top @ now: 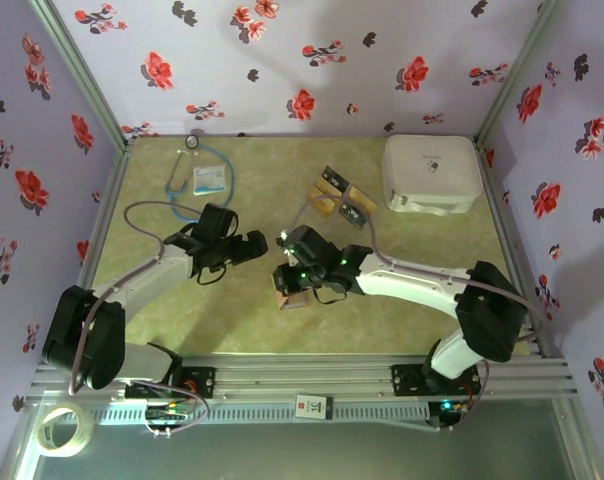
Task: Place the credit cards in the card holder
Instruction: Close the card holder at the center of the table.
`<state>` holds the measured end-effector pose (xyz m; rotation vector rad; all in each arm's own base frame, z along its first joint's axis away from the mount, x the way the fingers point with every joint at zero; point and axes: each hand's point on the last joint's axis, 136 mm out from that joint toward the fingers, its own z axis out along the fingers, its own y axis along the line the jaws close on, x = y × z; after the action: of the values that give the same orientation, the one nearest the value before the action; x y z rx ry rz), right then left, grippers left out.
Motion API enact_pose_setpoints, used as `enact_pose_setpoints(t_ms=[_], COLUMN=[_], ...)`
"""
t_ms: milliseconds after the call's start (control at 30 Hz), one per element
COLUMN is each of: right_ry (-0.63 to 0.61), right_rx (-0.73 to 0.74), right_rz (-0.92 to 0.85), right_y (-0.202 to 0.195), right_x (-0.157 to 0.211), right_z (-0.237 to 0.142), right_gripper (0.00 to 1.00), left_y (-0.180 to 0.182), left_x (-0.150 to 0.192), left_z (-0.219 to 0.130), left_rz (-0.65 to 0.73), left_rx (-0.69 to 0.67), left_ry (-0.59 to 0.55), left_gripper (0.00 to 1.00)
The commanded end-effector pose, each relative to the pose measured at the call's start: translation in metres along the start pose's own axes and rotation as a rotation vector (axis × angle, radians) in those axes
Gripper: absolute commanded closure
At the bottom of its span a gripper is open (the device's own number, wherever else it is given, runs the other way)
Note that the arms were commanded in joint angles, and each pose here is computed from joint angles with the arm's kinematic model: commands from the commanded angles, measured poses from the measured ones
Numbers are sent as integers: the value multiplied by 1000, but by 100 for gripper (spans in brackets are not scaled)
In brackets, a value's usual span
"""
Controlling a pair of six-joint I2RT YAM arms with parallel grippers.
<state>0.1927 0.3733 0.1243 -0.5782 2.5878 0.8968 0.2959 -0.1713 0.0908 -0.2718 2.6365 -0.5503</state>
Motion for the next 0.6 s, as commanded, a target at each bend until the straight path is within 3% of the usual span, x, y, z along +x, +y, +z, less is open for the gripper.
enact_pose_setpoints(t_ms=[0, 567], right_ry=[12, 38], right_rx=[47, 114], right_rz=[-14, 86], right_y=[-11, -71], right_x=[2, 28], right_z=[9, 35], right_gripper=[98, 100], left_y=[8, 2], left_x=[3, 14], left_z=[-5, -2], left_rz=[22, 96], left_rx=[-11, 4], left_ry=[13, 64], left_gripper=[0, 0])
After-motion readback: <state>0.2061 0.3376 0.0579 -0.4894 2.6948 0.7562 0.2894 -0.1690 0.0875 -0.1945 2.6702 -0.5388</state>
